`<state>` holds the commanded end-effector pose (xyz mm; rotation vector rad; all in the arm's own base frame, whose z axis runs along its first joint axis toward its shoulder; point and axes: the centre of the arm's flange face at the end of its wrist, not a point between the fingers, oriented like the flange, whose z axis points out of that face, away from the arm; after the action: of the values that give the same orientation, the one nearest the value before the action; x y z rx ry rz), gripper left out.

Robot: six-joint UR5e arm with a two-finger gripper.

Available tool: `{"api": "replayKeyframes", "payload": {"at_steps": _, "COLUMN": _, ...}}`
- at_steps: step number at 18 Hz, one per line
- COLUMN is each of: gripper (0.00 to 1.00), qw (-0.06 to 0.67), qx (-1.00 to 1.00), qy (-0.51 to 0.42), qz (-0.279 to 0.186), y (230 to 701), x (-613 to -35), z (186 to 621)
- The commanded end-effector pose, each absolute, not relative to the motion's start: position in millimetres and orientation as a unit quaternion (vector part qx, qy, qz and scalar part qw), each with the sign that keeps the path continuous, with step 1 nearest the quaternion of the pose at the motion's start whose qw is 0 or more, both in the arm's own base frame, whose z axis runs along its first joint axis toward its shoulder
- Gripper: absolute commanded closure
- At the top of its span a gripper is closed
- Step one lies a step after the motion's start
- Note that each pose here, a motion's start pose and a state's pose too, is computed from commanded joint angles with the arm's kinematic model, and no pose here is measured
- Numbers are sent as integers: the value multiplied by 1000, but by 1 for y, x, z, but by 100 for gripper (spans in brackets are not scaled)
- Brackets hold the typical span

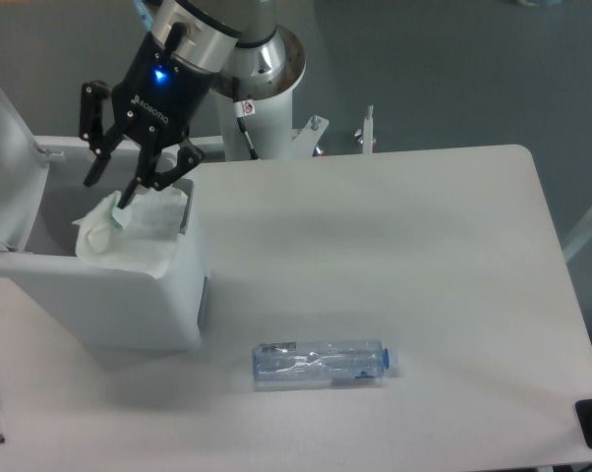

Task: Place the trash in the trash can
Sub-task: 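Open the gripper to drop the tissue into the bin, then move the open gripper over the clear plastic water bottle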

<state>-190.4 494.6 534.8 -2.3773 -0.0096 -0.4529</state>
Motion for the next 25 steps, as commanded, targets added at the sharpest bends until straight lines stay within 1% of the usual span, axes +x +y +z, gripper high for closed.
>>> {"api": "replayKeyframes", "payload": {"at_steps": 9, "gripper": 0, "qw": 357, "qx": -918, "qy": 0, "qz": -171, "y": 498, "x": -194, "z": 540}}
{"api": "replayKeyframes", "payload": {"at_steps": 11, "gripper": 0, "qw": 373, "qx": -916, "qy": 9, "qz": -150, "y": 505, "x": -207, "z": 548}}
{"api": "replayKeyframes", "payload": {"at_steps": 13, "gripper": 0, "qw": 387, "qx": -913, "qy": 5, "qz": -131, "y": 511, "x": -233, "z": 552}}
{"api": "replayKeyframes", "payload": {"at_steps": 16, "gripper": 0, "qw": 400, "qx": -910, "qy": 4, "qz": -112, "y": 531, "x": -269, "z": 549}}
{"api": "replayKeyframes", "payload": {"at_steps": 17, "gripper": 0, "qw": 397, "qx": -911, "qy": 2, "qz": -108, "y": 540, "x": -281, "z": 546}}
{"api": "replayKeyframes", "payload": {"at_steps": 18, "gripper": 0, "qw": 392, "qx": -915, "qy": 4, "qz": -95, "y": 549, "x": -293, "z": 543}}
{"api": "replayKeyframes", "payload": {"at_steps": 20, "gripper": 0, "qw": 368, "qx": -929, "qy": 21, "qz": -42, "y": 559, "x": -318, "z": 544}}
{"api": "replayKeyframes", "payload": {"at_steps": 21, "gripper": 0, "qw": 366, "qx": -930, "qy": 31, "qz": -30, "y": 563, "x": -327, "z": 544}}
{"api": "replayKeyframes", "payload": {"at_steps": 23, "gripper": 0, "qw": 368, "qx": -928, "qy": 57, "qz": -18, "y": 572, "x": -339, "z": 539}}
{"api": "replayKeyframes", "payload": {"at_steps": 25, "gripper": 0, "qw": 366, "qx": -928, "qy": 73, "qz": -8, "y": 571, "x": -356, "z": 532}}
